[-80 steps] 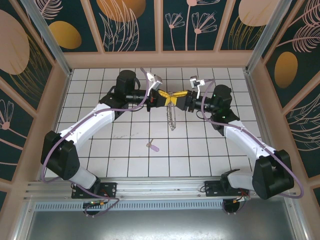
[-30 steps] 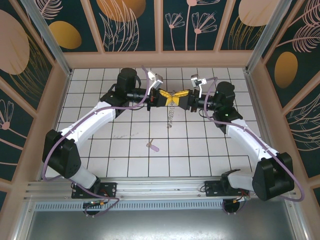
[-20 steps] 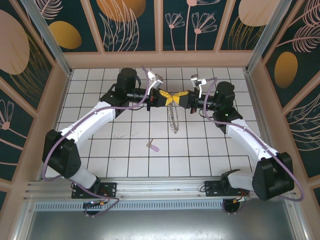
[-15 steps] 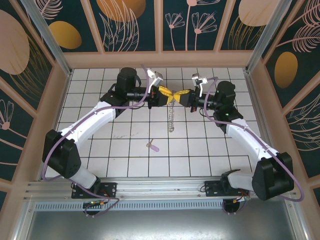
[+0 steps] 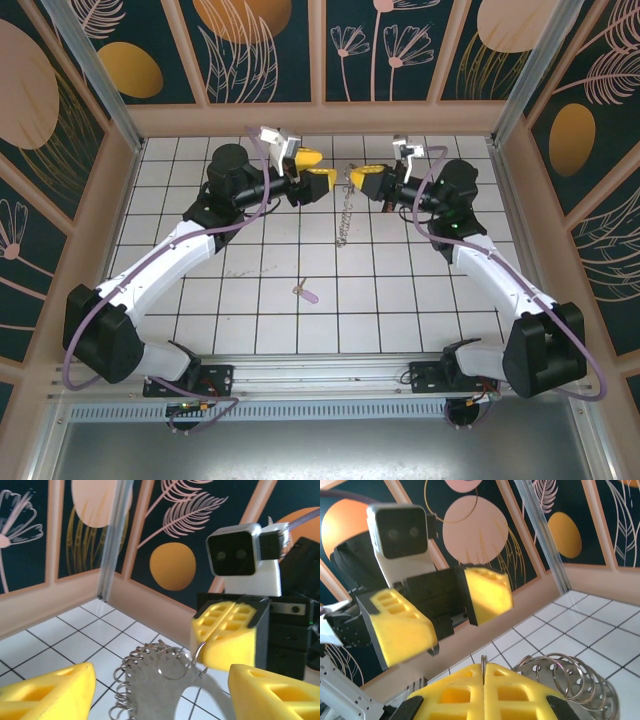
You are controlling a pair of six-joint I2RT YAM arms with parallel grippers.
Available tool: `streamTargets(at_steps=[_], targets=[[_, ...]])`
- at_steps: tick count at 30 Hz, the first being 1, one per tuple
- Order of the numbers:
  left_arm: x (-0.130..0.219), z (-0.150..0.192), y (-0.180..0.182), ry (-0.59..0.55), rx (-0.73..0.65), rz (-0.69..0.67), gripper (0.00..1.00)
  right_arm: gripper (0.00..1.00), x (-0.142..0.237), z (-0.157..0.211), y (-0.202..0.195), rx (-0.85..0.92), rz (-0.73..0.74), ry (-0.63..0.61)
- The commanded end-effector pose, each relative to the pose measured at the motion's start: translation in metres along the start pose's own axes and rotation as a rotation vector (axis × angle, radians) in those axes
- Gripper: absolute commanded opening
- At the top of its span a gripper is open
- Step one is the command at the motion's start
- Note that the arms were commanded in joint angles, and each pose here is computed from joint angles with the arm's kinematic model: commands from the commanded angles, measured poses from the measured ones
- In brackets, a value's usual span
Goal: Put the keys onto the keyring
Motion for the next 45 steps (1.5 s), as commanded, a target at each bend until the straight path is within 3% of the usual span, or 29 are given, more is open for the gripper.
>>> streamTargets(at_steps=[1, 8, 12, 27, 33, 45], targets=[[0.002, -0.013, -0.007, -0.094, -0.017, 0.001, 0.72, 0.0, 0.0, -0.036, 0.006, 0.113, -0.018, -0.112], [-0.007, -0.017, -0.003, -0.124, 0.037, 0.047, 0.74, 0.0, -0.003, -0.049, 0.004, 0.147, -0.033, -0.169], [-0.012, -0.019, -0.004, -0.139, 0.089, 0.111, 0.7, 0.0, -0.002, -0.051, 0.004, 0.161, -0.032, -0.219], [-0.007, -0.018, -0.019, -0.152, 0.204, 0.387, 0.37, 0.0, 0.01, -0.049, 0.012, 0.189, -0.034, -0.438], [-0.006, -0.021, -0.027, -0.123, 0.207, 0.479, 0.36, 0.0, 0.006, -0.046, 0.008, 0.155, -0.053, -0.438], [-0.025, -0.023, -0.017, -0.065, 0.206, 0.505, 0.29, 0.0, -0.004, -0.039, 0.002, 0.101, -0.07, -0.412]])
Point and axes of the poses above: each hand's point on the last joint's axis, 136 mm out from that joint toward the fingers, its own x axis back along the fingers, its own y axis along the line the jaws close on, z = x × y, the point moved 10 cm from there along x, back along the fingers, and after that the axes turned 15 degrees about x, right-handed, at the moved point
